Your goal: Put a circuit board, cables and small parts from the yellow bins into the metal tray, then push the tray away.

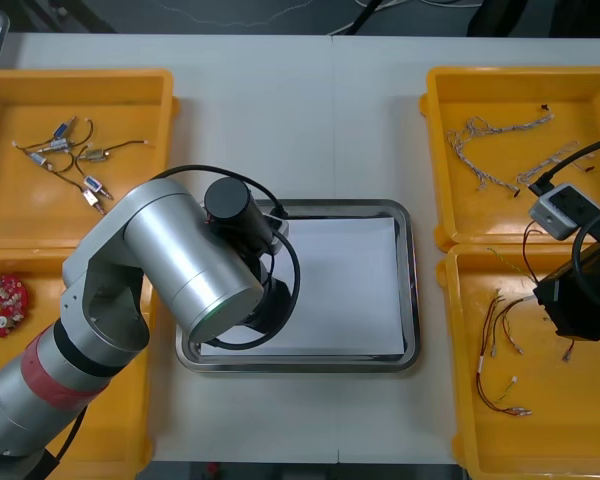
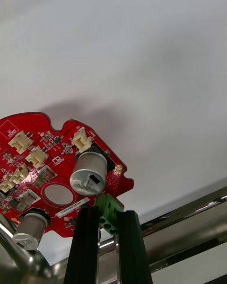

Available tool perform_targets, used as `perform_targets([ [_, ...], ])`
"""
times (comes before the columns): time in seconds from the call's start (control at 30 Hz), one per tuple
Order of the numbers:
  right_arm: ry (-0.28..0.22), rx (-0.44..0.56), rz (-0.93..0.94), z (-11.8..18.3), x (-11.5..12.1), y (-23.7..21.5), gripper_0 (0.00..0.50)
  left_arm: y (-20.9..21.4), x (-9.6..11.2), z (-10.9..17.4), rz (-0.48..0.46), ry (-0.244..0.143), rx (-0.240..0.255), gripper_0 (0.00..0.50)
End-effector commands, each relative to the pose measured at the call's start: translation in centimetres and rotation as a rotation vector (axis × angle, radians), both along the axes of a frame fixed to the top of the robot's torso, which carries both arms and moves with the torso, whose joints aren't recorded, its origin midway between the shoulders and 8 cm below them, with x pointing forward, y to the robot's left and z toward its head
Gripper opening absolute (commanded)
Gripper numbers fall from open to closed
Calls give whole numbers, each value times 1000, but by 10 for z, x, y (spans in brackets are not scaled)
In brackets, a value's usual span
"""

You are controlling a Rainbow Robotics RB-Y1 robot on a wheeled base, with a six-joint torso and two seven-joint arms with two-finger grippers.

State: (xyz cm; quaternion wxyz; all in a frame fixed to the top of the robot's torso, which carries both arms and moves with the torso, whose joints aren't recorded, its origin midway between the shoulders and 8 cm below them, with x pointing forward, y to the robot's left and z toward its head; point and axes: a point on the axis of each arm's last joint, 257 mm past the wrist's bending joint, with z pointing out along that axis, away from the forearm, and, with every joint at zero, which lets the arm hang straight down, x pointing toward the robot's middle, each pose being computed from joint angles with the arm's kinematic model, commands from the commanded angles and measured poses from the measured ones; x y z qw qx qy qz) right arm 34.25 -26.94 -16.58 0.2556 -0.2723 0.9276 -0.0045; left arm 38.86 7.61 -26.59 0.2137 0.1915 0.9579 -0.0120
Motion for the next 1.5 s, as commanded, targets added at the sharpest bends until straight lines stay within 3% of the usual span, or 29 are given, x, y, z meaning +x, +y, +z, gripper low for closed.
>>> perform_targets([
  [0.03,-28,-22,3,12,1,0,0,-6,-9,-8,-113,-12,38,0],
  [0.9,-28,-22,3,12,1,0,0,5,-20,-20,-107,-13,35,0],
  [0.97,-28,-22,3,12,1,0,0,5,-20,-20,-107,-13,35,109],
  [1.0,-28,-22,3,12,1,0,0,4,-20,-20,-108,-14,34,196],
  [1.1,-28,-22,3,12,1,0,0,4,-20,-20,-107,-12,32,307],
  [1.13,-28,-22,3,12,1,0,0,4,-19,-19,-108,-17,31,376],
  [1.27,-28,-22,3,12,1,0,0,3,-19,-18,-105,-18,28,460],
  [1.5,-28,-22,3,12,1,0,0,-2,-11,-2,-101,-38,0,470],
])
